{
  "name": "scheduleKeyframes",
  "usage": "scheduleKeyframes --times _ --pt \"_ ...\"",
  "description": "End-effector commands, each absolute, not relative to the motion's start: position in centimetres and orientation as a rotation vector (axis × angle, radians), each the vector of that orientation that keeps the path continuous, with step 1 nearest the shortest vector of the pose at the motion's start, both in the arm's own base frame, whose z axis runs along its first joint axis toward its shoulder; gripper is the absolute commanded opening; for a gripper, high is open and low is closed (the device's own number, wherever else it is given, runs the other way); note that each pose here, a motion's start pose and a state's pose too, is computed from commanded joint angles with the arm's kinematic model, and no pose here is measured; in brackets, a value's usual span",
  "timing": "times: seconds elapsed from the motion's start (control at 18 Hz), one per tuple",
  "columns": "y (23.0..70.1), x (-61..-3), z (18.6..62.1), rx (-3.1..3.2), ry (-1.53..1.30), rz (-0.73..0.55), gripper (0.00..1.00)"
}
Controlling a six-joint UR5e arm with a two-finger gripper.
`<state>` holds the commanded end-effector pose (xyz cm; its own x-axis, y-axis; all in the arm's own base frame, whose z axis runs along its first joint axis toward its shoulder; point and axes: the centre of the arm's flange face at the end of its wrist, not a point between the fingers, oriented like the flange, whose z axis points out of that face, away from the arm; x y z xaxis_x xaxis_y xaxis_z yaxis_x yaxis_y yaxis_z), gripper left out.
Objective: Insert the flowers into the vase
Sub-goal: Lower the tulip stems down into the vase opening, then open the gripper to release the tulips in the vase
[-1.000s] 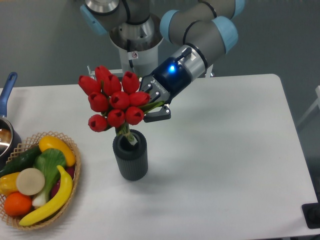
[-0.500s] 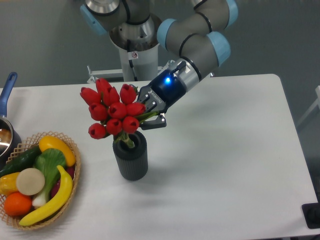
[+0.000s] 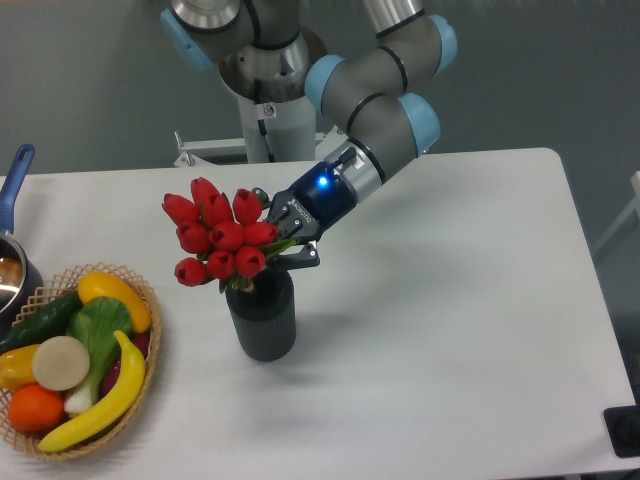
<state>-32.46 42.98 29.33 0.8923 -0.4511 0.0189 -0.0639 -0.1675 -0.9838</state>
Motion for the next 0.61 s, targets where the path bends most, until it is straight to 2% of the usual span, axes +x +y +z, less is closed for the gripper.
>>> scheduleKeyframes --times 0.22,0.5,0.61 --pt "43.0 -32.4 28.3 -1.722 0.393 -0.366 0.23" --pt "42.8 -32.4 27.9 -1.724 0.385 -0.371 0.36" --pt "42.8 -32.4 27.7 -1.725 0.382 -0.375 0.37"
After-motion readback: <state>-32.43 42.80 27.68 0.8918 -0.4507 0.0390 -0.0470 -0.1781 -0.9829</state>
